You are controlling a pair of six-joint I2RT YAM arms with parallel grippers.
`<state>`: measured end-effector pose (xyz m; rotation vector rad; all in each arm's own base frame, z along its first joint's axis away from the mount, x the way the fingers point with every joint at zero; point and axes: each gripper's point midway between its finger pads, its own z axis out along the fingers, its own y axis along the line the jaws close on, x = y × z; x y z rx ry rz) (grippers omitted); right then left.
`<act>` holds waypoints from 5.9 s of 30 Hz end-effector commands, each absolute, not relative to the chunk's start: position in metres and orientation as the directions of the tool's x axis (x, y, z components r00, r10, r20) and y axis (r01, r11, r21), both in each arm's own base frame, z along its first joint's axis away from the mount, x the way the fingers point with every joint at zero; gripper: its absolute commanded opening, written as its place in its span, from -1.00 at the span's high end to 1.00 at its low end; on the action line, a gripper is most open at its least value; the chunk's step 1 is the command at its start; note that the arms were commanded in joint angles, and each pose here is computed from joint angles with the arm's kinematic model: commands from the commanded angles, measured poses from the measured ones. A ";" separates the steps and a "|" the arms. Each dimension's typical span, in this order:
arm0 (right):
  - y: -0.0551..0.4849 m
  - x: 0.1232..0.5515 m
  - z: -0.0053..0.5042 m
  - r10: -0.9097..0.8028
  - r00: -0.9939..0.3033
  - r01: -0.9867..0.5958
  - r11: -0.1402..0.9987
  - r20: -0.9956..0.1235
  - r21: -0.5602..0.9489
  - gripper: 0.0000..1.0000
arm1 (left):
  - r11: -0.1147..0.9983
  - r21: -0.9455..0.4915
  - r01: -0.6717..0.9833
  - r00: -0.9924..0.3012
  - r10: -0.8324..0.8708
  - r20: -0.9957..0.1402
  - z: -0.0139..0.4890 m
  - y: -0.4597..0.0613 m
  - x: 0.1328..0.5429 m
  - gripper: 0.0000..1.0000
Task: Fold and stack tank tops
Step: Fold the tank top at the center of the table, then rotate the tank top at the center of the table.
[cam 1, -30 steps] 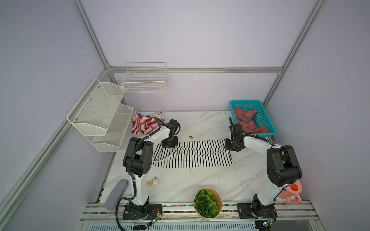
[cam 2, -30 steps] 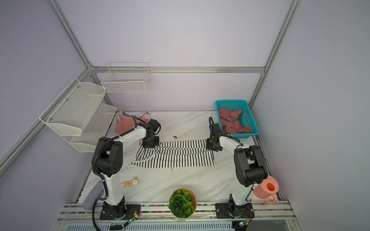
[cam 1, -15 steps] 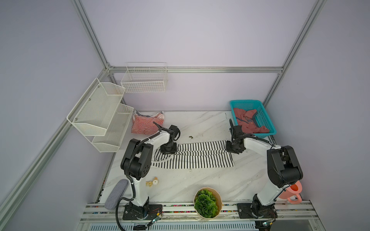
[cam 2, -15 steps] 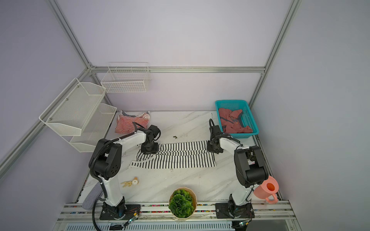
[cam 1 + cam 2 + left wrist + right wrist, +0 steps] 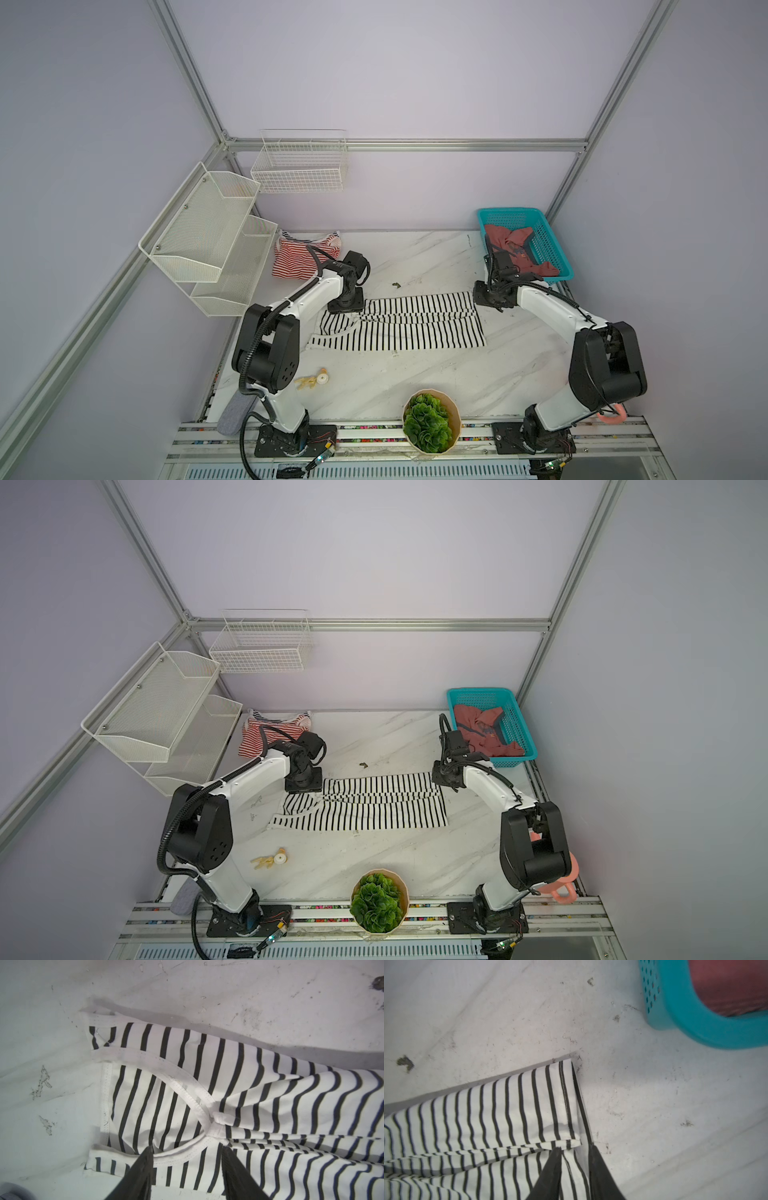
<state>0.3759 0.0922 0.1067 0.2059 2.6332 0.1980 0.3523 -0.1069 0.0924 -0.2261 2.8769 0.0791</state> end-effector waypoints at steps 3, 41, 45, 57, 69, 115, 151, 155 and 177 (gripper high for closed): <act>0.121 0.394 0.107 0.185 -0.869 0.065 0.962 -0.460 0.264 1.00 | 0.988 -0.073 -0.139 -0.950 -0.154 -0.273 0.099 -0.139 0.382 0.02; 0.113 0.376 0.009 0.140 -0.952 0.132 0.990 -0.271 0.048 0.91 | 0.999 0.044 -0.008 -0.996 -0.004 -0.092 -0.014 -0.166 0.443 0.20; 0.108 0.367 0.006 0.150 -0.955 0.144 0.989 -0.257 0.042 0.81 | 0.999 0.024 0.036 -0.992 0.039 -0.119 -0.012 -0.180 0.471 0.20; 0.098 0.328 -0.006 0.158 -0.969 0.156 0.987 -0.190 0.024 0.57 | 0.965 -0.050 0.259 -0.921 0.231 -0.315 -0.002 -0.223 0.547 0.19; 0.124 0.292 -0.013 0.188 -0.975 0.173 0.977 -0.117 0.128 0.46 | 0.881 -0.061 0.468 -0.740 0.354 -0.572 0.023 -0.262 0.598 0.18; 0.131 0.310 0.012 0.009 -0.983 -0.004 0.997 -0.183 0.071 0.63 | 0.941 -0.335 -0.044 -0.960 -0.132 -0.246 0.034 -0.218 0.467 0.04; 0.239 0.236 -0.019 0.019 -0.998 0.003 0.954 -0.053 0.300 0.30 | 0.959 -0.284 0.002 -0.918 -0.111 -0.380 0.020 -0.158 0.602 -0.03; 0.249 0.243 -0.013 0.023 -0.997 -0.003 0.952 -0.080 0.307 0.22 | 0.950 -0.312 0.025 -0.893 -0.119 -0.434 0.062 -0.161 0.606 -0.13; 0.227 0.253 0.055 -0.028 -0.978 -0.071 0.976 -0.205 0.205 0.07 | 0.967 -0.247 0.062 -0.902 -0.052 -0.428 0.185 -0.158 0.404 -0.48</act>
